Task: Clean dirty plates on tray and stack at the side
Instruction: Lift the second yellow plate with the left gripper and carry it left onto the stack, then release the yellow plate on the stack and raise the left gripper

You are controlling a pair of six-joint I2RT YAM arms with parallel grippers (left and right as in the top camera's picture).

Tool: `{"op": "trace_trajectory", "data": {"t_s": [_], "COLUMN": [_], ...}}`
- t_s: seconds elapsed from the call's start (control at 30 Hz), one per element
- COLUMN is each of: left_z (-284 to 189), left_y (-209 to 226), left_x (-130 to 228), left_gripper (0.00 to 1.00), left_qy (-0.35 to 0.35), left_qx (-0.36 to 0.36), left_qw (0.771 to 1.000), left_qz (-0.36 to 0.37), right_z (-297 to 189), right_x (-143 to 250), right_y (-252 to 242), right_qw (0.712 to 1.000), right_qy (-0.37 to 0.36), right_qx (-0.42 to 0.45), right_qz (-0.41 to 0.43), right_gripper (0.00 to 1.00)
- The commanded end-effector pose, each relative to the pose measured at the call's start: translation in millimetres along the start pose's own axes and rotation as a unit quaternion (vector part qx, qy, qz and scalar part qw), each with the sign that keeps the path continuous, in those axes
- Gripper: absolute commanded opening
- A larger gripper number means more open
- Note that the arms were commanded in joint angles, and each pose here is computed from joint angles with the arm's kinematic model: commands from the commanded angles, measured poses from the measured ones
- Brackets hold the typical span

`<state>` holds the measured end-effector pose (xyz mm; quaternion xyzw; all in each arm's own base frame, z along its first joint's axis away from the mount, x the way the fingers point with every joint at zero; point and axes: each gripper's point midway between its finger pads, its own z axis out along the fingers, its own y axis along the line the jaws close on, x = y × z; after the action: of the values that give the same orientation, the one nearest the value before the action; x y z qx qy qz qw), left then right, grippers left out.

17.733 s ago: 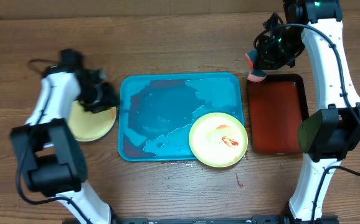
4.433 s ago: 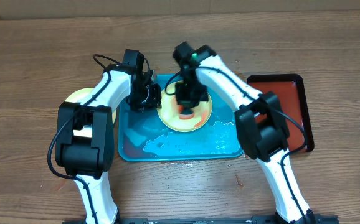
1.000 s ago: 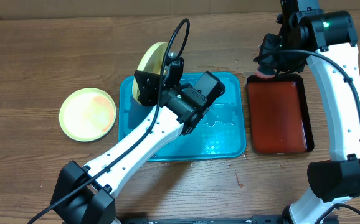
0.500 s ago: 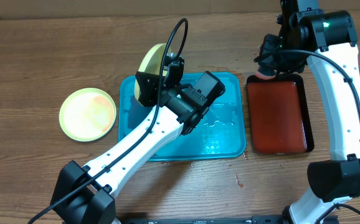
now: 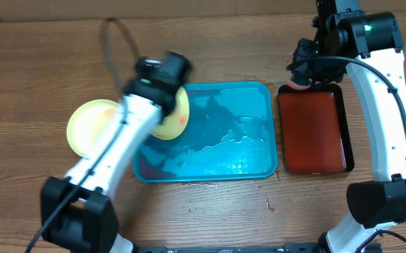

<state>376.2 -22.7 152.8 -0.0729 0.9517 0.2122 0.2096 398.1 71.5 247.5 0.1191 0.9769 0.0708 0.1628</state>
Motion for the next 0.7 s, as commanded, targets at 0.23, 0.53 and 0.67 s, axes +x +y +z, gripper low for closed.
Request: {"op": "trace_trajectory", "data": {"t_s": [0.23, 0.53, 0.67], "left_z": [66.9, 114.3, 135.1], "left_y": [109.4, 176.3, 172.0], "left_x": [-0.1, 51.4, 71.0], "left_gripper": [0.04, 0.04, 0.04], "left_qy": [0.086, 0.12, 0.122], "left_qx": [0.152, 0.143, 0.137], "left_qw": [0.963, 0.922, 0.919], "left_qz": [-0.207, -0.339, -0.349], "right_z": [-15.8, -15.9, -15.9], "right_x": [-4.7, -6.0, -6.3], "right_y": [0.0, 0.6, 0.7], "right_qw": [1.0, 1.0, 1.0], "right_qy": [-0.023, -0.026, -0.026], "right_qx": [-0.006, -0.007, -0.007], "right_qz": [-0.003, -0.003, -0.003], "right_gripper": [0.04, 0.04, 0.04]}}
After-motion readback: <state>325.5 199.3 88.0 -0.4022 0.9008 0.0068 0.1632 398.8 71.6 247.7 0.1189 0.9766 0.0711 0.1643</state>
